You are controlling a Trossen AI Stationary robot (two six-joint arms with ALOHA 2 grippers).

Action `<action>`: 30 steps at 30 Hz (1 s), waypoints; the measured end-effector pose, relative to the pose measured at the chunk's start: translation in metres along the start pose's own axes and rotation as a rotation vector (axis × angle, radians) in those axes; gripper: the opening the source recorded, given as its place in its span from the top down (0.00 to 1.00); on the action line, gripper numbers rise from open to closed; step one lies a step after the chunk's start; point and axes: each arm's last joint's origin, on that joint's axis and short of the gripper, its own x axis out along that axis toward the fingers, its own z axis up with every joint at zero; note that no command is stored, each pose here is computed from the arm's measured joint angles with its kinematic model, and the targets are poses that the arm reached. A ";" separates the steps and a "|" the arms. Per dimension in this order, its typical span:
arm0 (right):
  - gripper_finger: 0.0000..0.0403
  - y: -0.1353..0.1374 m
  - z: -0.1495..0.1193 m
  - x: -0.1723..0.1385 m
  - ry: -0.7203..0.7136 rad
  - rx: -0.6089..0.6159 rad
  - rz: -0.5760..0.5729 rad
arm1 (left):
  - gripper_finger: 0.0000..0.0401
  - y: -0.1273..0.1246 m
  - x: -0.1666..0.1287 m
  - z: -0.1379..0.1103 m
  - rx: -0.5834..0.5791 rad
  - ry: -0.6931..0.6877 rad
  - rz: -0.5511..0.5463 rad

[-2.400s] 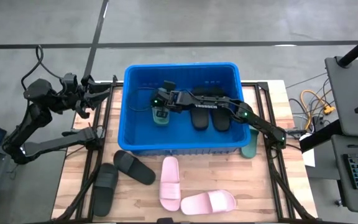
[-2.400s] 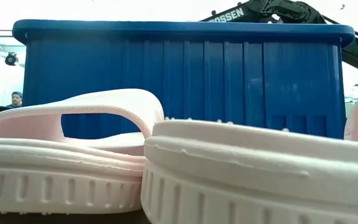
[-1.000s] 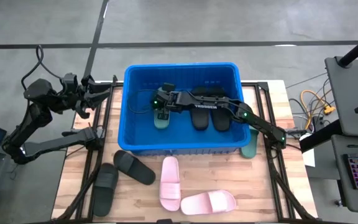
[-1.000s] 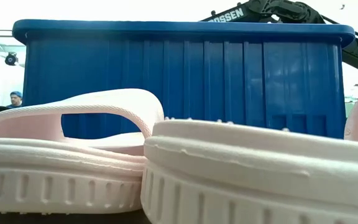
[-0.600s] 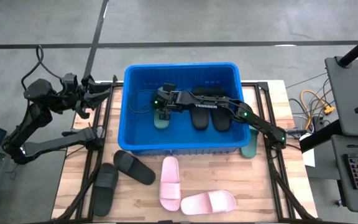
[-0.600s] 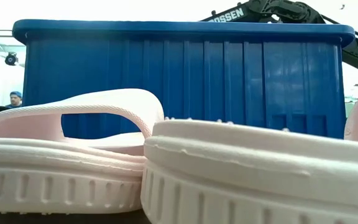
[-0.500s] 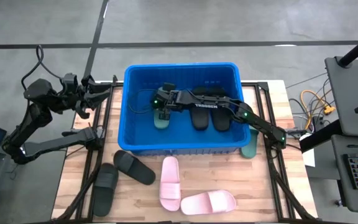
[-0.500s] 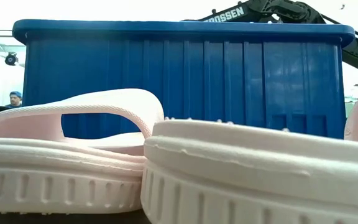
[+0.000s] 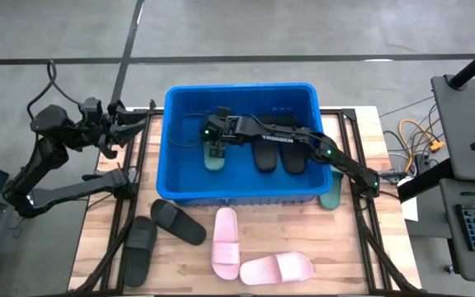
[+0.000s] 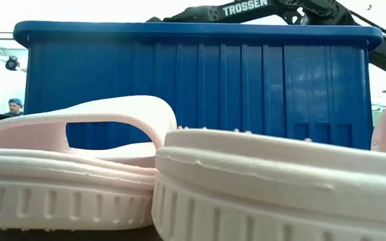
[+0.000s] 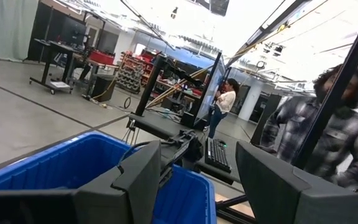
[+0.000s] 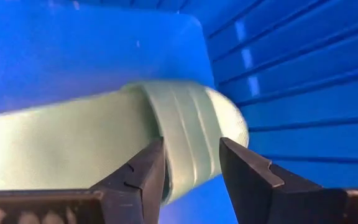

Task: Pick and place slides into bin
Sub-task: Put the green slide into the blue bin

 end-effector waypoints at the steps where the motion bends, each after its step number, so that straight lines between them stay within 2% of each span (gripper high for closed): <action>1: 0.64 -0.002 0.002 -0.004 -0.013 0.005 -0.003 | 0.52 0.000 0.000 0.000 0.001 0.000 0.001; 7: 0.66 -0.013 0.008 -0.027 -0.058 0.024 -0.017 | 0.52 0.000 0.000 0.000 0.001 -0.001 0.000; 16: 0.68 -0.033 0.018 -0.077 -0.159 0.125 -0.033 | 0.52 0.000 0.000 0.000 0.001 -0.001 0.000; 24: 0.69 -0.041 0.026 -0.138 -0.277 0.174 -0.028 | 0.52 0.000 0.000 0.000 0.000 0.000 -0.001; 30: 0.71 -0.051 0.025 -0.202 -0.395 0.224 -0.015 | 0.52 0.000 0.000 0.000 0.000 0.000 0.000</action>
